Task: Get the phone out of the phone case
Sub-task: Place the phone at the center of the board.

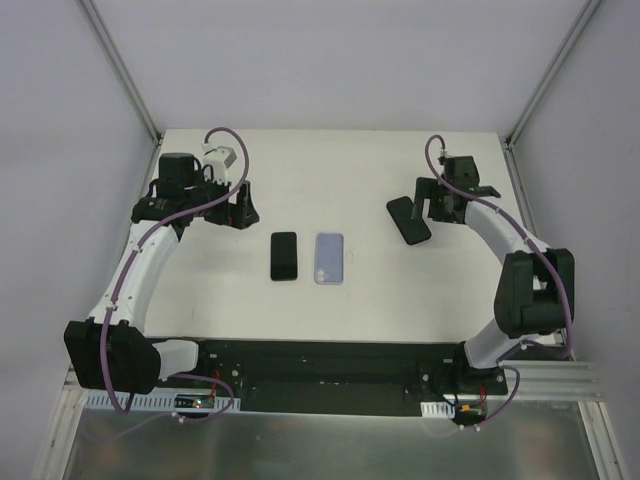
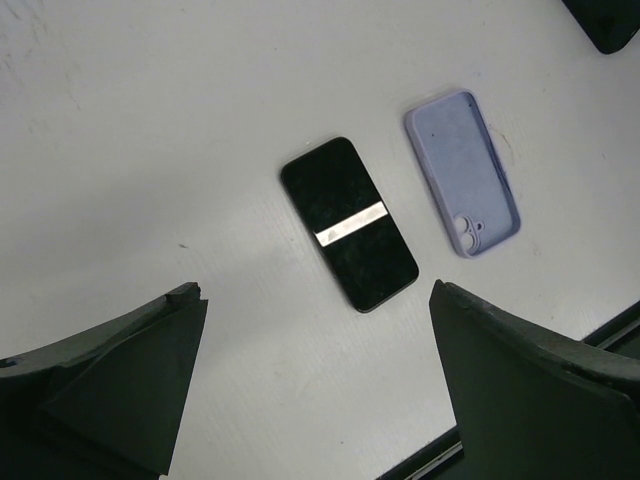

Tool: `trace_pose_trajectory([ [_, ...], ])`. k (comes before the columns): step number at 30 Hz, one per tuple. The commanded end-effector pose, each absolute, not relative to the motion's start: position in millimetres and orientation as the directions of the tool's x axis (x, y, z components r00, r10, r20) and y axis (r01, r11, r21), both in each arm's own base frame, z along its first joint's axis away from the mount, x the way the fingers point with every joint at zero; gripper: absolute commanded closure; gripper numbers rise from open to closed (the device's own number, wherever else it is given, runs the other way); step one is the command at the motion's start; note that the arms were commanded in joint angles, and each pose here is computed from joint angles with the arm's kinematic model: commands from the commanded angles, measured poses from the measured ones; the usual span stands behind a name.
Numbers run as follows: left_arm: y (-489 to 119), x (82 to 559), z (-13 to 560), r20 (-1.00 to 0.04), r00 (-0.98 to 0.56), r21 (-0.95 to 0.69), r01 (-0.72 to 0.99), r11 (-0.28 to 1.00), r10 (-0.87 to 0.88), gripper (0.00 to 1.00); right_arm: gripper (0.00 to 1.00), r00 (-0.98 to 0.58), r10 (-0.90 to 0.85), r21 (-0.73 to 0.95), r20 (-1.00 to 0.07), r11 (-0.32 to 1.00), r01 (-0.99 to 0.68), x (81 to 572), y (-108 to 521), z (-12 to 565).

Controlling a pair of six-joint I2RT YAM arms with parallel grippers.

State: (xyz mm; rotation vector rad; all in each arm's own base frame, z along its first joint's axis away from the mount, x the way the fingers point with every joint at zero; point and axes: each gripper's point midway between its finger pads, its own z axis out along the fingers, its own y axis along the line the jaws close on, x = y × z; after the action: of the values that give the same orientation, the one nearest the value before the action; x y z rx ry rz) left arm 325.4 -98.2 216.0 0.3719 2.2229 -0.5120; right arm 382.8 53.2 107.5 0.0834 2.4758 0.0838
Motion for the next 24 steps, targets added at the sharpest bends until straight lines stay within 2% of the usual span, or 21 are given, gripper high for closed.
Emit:
trace_pose_trajectory([
  [1, -95.1, 323.1, 224.9, -0.806, -0.579, -0.188, 0.447, 0.875, 0.122, 0.01, 0.01, -0.818, 0.040, 0.076, -0.574, 0.997, -0.004, 399.8, 60.3, 108.0],
  [10, -96.1, 316.7, 224.4, -0.809, -0.573, -0.184, 0.462, 0.868, 0.133, 0.01, 0.01, -0.886, -0.057, 0.025, -0.460, 0.997, -0.077, 422.0, 62.2, 73.9],
  [24, -97.5, 315.2, 225.6, -0.807, -0.577, -0.195, 0.462, 0.865, 0.127, 0.01, 0.01, -0.930, -0.166, 0.143, -0.329, 0.964, -0.223, 428.8, 93.6, 49.6],
])
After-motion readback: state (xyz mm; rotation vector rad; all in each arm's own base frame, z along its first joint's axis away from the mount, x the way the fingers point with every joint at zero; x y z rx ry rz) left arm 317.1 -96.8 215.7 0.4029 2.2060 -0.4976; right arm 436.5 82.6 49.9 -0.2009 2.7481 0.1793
